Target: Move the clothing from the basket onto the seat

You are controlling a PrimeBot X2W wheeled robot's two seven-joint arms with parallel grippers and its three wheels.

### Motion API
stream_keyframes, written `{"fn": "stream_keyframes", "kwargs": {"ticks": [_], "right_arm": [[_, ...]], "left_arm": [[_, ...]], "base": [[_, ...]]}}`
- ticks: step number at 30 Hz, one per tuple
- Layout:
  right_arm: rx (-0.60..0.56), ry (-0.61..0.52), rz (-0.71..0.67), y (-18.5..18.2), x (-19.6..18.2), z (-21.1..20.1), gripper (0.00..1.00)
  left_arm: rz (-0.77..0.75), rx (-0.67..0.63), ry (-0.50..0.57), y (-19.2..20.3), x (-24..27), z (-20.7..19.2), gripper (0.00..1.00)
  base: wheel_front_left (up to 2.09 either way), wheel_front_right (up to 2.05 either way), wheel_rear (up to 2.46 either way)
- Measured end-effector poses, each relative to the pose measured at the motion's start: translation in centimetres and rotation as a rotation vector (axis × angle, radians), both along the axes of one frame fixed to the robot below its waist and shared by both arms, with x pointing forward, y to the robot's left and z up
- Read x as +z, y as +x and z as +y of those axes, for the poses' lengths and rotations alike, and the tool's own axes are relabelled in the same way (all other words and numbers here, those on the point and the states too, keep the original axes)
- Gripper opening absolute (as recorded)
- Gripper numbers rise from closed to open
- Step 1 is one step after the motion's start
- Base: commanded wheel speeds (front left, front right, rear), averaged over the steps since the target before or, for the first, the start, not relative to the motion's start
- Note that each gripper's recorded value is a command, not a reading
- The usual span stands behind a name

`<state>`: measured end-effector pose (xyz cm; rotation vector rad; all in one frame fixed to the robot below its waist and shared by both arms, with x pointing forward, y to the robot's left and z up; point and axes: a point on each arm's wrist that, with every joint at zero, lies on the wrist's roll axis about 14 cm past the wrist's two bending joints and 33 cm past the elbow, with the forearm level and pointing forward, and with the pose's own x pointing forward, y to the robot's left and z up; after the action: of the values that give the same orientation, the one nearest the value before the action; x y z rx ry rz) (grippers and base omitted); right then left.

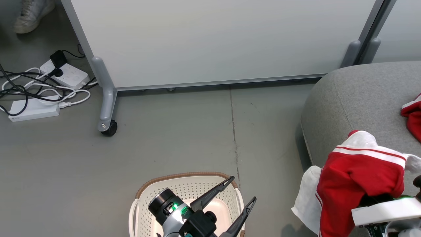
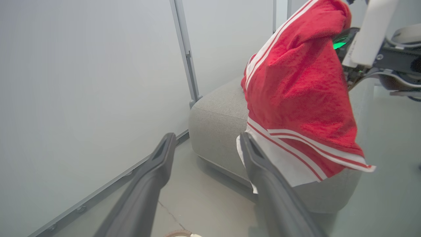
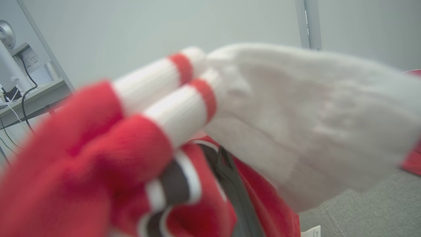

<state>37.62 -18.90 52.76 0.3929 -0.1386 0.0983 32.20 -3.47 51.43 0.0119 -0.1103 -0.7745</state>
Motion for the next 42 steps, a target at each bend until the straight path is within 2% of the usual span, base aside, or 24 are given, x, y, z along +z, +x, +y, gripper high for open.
{"fn": "stream_keyframes", "kwargs": {"ticks": [18,28,42], "right_arm": [[-0.036,-0.010,-0.016,-0.7,0.6,-1.4,0.00],[-0.186,-0.026,-0.028,-2.6,1.1,-6.2,0.00],[-0.412,-0.030,-0.025,-7.6,1.4,-12.1,0.00]], "left_arm": [[-0.001,-0.017,-0.012,-0.1,0.2,-0.7,1.00],[0.003,-0.123,-0.021,0.0,0.1,-3.7,1.00],[0.015,-0.305,-0.042,-0.8,0.0,-8.8,1.00]], "base": [[0.00,0.00,0.00],[0.00,0.00,0.00],[0.00,0.00,0.00]]}}
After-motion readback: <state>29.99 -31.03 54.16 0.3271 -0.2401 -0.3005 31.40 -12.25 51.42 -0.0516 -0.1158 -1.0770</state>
